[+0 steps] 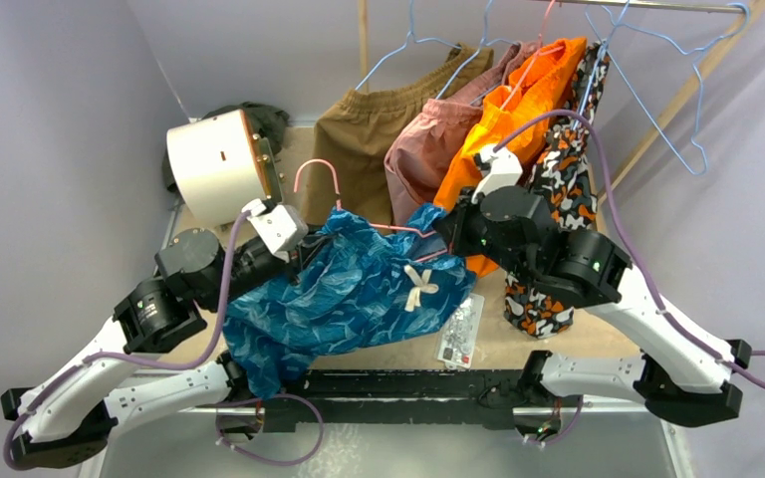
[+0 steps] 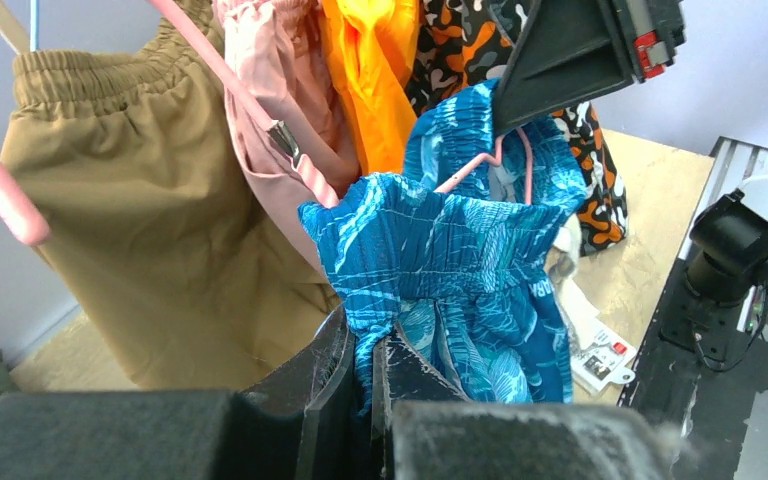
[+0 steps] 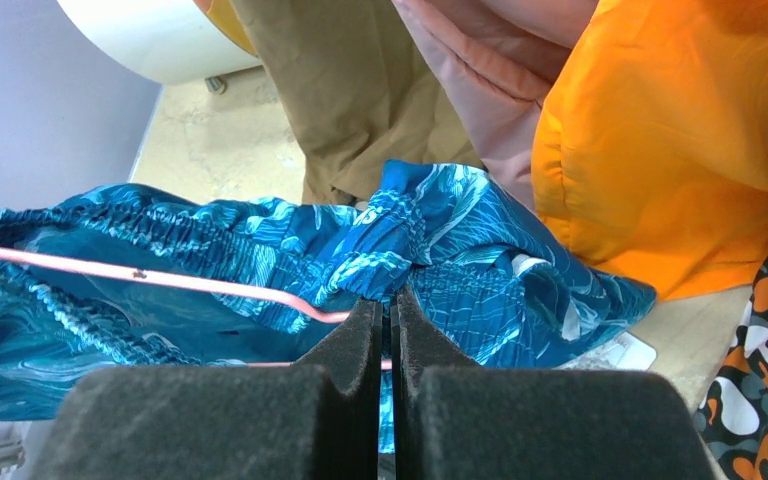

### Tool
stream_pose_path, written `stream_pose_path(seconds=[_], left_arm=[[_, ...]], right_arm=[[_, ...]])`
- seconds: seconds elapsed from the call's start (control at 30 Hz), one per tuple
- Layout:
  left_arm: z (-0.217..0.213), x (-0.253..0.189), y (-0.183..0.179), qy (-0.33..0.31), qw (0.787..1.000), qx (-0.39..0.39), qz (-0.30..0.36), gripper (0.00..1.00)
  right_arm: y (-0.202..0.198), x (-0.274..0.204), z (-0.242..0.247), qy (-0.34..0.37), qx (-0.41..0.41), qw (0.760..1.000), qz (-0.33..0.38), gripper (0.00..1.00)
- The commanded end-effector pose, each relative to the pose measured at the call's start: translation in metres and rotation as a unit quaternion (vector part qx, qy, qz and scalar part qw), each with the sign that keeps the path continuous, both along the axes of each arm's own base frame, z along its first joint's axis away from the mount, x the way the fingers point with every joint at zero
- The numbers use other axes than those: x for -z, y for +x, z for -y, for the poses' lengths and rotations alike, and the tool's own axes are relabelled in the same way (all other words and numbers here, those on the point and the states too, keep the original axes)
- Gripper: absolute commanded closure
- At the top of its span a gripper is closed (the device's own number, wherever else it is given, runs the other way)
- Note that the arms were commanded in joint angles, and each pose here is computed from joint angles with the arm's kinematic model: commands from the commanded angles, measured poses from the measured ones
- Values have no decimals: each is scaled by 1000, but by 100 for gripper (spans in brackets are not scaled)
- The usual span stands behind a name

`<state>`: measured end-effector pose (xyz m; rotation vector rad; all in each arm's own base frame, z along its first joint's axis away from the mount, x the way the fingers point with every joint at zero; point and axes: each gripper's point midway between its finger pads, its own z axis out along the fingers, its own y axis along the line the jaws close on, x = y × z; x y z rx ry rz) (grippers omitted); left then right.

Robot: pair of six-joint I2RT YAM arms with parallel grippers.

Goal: Place the shorts on the hanger
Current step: Hang the shorts on the hanger.

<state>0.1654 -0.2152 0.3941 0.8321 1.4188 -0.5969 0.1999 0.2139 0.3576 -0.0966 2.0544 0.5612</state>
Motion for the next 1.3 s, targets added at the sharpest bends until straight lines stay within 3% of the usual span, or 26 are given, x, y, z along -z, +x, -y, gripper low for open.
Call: stream_pose_path(seconds=[0.0,0.37,0.47,0.6,0.9,1.1,1.27], left_arm=[[5,-35,2,-73,997,-1,25,100],[-44,-14,23,27,992,-113,47,100],[-46,-8,27,42,991,-124,41,100],[-42,-6,29,48,991,-124,34,100],[-7,-9,26,13,997,-66,22,100],[21,-24,20,-66,997,-17,22,100],[37,-24,15,-107,994,15,9,100]], right_arm=[[1,-24,-13,46,-6,999,5,100],[1,-1,50,-14,111,994,-6,100],[0,11,47,-28,110,993,-22,100],[-4,5,28,4,70,997,-28,100],[-15,-41,-28,113,-45,992,-14,100],[-23,-73,-77,196,-139,971,11,100],[-12,-74,-90,206,-135,969,24,100]])
